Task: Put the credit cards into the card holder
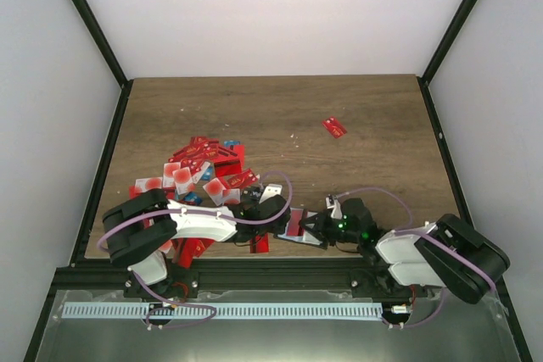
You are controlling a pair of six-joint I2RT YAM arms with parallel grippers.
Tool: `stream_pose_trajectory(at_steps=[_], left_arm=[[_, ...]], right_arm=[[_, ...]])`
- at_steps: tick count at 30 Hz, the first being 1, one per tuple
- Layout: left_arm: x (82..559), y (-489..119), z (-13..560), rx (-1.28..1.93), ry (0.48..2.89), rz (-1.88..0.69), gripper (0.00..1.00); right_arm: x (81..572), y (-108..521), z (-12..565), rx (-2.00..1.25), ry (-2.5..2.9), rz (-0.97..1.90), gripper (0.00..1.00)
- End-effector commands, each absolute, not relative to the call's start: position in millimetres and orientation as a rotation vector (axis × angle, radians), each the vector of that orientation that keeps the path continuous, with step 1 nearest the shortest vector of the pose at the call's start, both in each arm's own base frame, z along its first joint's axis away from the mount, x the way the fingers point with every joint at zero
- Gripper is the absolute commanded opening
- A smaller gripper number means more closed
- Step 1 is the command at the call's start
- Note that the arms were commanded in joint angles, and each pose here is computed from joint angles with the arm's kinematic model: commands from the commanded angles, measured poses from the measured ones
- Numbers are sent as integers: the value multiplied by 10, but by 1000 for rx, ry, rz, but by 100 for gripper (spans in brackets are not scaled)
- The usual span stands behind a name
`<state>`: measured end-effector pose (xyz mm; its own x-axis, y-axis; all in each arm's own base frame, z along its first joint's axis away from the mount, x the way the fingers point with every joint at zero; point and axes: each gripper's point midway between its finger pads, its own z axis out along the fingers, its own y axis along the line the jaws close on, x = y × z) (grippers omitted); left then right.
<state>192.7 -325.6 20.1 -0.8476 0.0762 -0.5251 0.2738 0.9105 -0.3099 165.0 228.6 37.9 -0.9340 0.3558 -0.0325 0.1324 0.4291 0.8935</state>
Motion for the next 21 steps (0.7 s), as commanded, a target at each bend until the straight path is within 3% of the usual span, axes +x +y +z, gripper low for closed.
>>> stream_pose_trajectory(at_steps=[1,8,14,17,21], left_arm=[[1793,-2990,-42,240,2649,-410,12],[1795,-2962,-95,237,2655,-388,12],[1817,-2912,-102,223,2650,-364,11],[1841,-2887,-90,215,2644,-355,11],[1870,-2864,-73,207,2638,-345,11]], right_arm=[[1557,2178,166,513,2512,1425,1],[1481,2269,115,462,2561,1461,1],[1379,2243,42,391,2634,1414,8],[1398,2223,86,325,2653,1346,16],[1446,2162,184,258,2665,1232,38]])
